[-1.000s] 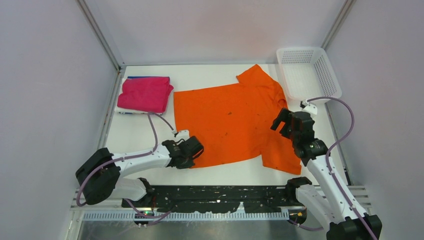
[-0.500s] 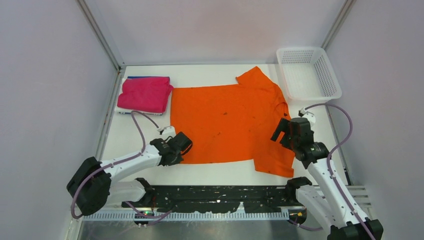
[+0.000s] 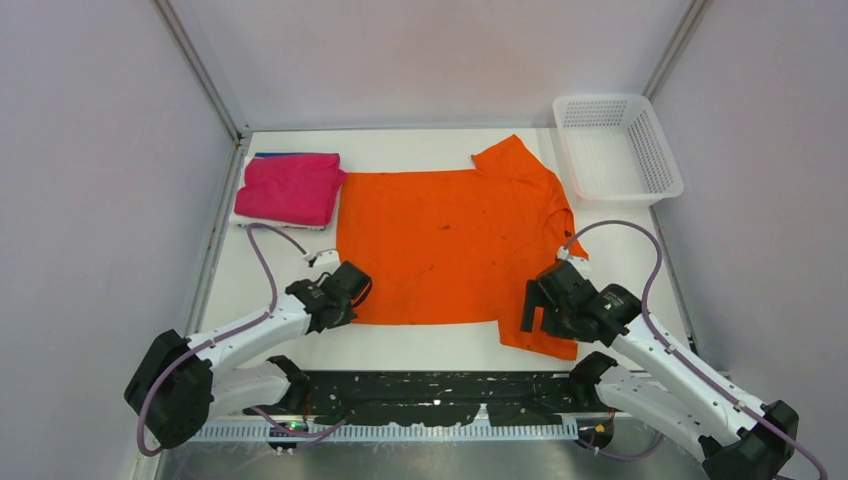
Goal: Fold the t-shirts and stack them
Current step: Grab the side of the flattened tshirt closest away from the robot with both arms
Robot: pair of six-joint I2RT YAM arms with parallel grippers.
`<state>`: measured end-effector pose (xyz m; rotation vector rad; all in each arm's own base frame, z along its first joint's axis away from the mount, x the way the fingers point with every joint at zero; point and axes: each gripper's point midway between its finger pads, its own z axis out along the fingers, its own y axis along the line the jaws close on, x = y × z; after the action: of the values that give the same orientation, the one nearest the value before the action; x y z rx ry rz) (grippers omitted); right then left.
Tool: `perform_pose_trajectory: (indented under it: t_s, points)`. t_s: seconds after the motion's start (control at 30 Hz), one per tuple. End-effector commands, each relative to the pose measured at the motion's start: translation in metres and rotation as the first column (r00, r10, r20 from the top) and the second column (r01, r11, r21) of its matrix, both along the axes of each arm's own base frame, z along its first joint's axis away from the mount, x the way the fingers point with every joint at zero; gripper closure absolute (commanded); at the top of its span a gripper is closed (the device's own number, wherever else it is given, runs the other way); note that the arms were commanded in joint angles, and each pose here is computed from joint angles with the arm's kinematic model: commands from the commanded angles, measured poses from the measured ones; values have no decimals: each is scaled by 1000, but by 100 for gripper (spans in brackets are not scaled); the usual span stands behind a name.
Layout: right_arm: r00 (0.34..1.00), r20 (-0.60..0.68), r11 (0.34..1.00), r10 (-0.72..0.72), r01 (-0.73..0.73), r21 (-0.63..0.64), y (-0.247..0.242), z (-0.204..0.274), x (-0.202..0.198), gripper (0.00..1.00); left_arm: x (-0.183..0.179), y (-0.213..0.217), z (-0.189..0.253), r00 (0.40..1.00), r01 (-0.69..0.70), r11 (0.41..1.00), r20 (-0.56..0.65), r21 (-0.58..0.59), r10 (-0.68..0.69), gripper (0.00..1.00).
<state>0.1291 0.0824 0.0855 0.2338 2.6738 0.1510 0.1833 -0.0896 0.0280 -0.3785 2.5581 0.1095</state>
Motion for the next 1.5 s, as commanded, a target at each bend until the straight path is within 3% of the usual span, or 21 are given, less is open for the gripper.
perform_pose_trajectory:
  t_s: [0.0, 0.17, 0.53, 0.77, 1.0, 1.13, 1.27, 1.47]
  points:
    - [988, -10, 987, -157, 156, -34, -14, -5, -6, 0, 6, -1, 3, 999, 17, 1000, 45, -13, -17, 100]
    - [991, -70, 990, -118, 123, 74, 19, -25, 0, 5, 7, -5, 7, 998, 41, 999, 55, -33, -40, 100]
    - [977, -131, 985, -168, 164, -44, 3, -60, -7, 13, 6, 0, 11, 996, 34, 999, 82, -30, -31, 100]
    - [974, -181, 991, -134, 130, -37, 10, -80, -11, 22, 9, 1, 15, 995, 32, 999, 91, -21, -30, 100]
    - [982, -172, 996, -75, 80, 26, 21, -78, -9, 51, 11, 0, 18, 995, 33, 999, 93, -18, -31, 100]
    - [980, -191, 998, -60, 66, 24, 20, -78, -15, 62, 10, 2, 19, 996, 30, 999, 87, -12, -29, 100]
    - [974, -222, 999, -40, 44, 13, 19, -73, -25, 80, 1, 5, 20, 998, 16, 1000, 61, -15, -15, 100]
    - [964, -267, 1000, -3, -4, -27, 17, -56, -45, 93, -24, 13, 11, 1000, -25, 998, 6, -58, 25, 100]
